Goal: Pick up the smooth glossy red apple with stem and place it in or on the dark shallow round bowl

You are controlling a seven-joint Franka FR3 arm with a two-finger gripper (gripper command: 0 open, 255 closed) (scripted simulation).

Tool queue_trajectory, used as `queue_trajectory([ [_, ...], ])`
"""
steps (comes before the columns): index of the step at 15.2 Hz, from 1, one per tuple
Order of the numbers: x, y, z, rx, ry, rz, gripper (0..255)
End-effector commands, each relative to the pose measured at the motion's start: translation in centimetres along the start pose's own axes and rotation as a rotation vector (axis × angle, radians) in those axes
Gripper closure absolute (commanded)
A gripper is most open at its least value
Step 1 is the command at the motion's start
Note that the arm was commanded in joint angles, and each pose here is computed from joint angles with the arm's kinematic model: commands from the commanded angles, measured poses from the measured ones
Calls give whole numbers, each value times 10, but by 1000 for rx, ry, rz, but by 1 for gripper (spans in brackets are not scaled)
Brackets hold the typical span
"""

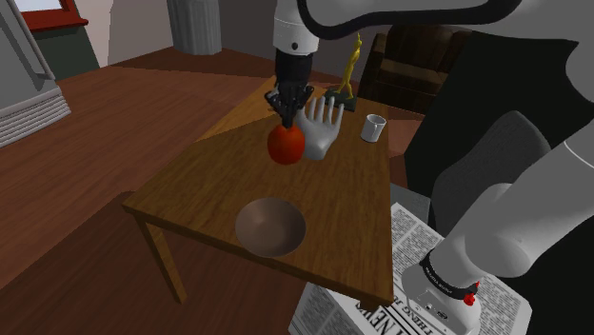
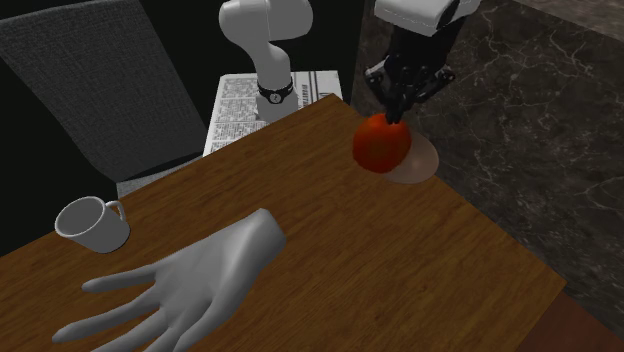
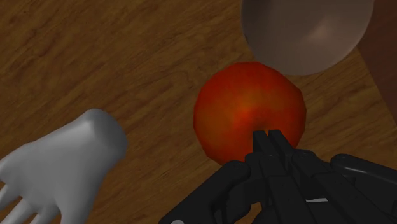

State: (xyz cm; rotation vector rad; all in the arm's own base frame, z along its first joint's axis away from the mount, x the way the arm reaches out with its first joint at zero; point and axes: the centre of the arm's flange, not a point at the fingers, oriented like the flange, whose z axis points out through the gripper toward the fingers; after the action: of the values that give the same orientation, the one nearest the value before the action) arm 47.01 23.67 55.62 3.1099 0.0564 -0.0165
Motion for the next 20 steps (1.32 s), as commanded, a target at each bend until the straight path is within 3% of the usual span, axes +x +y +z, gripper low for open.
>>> queue_trajectory([
  [1,-18,-18,-8,0,0,1,255],
  [10,-97,-105,-47,0,0,1,255],
  [20,-96,-106,6,0,0,1,255],
])
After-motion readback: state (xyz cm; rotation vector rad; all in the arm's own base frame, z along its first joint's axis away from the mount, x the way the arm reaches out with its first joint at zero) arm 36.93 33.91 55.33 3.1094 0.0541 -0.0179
